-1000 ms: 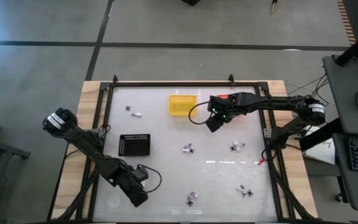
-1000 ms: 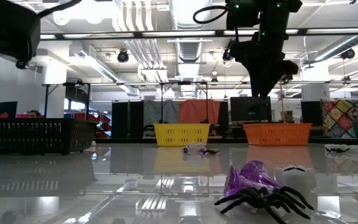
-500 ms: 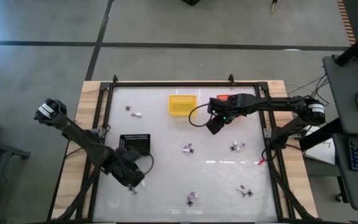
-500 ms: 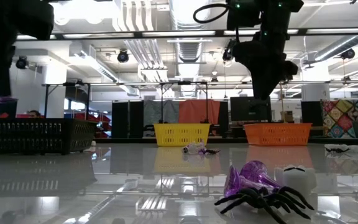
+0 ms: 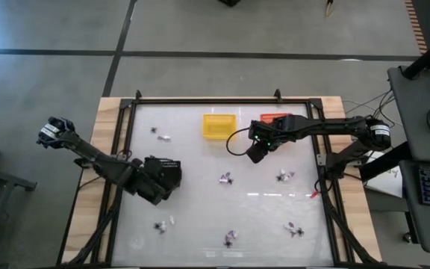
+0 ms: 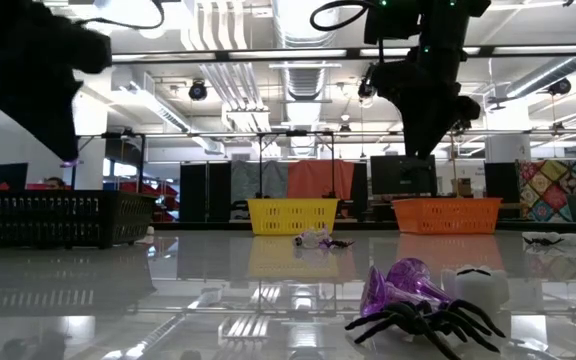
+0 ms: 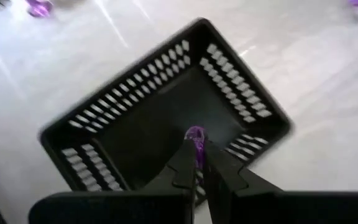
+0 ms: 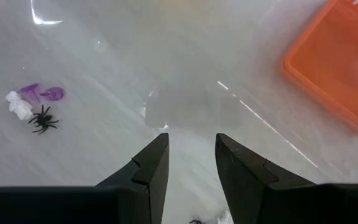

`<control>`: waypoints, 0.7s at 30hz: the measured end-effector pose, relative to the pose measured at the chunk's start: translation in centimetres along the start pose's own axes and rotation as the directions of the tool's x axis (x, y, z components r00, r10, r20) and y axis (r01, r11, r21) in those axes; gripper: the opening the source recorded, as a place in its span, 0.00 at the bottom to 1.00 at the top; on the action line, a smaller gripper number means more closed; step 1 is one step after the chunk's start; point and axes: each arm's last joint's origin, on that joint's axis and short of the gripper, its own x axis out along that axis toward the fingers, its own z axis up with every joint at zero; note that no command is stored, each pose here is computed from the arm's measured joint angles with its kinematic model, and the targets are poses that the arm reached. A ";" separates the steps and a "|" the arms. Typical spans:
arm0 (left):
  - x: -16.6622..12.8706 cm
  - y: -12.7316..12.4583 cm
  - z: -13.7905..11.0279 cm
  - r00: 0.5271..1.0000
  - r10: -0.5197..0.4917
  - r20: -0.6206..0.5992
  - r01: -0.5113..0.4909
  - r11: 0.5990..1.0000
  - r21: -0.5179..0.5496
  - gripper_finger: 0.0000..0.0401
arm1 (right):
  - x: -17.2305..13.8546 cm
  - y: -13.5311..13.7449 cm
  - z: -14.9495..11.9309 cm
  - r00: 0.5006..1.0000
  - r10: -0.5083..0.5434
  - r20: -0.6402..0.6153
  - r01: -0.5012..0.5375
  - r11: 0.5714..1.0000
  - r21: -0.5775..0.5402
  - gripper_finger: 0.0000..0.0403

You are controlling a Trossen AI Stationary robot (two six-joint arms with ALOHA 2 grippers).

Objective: Sort Halloween decoration
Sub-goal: Put the purple hat toy into the black basket

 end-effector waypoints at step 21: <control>4.3 3.3 -0.1 0.975 0.192 -0.110 -0.177 0.975 0.134 0.00 | -0.1 0.8 0.2 0.998 0.050 0.049 -0.058 0.981 0.183 0.31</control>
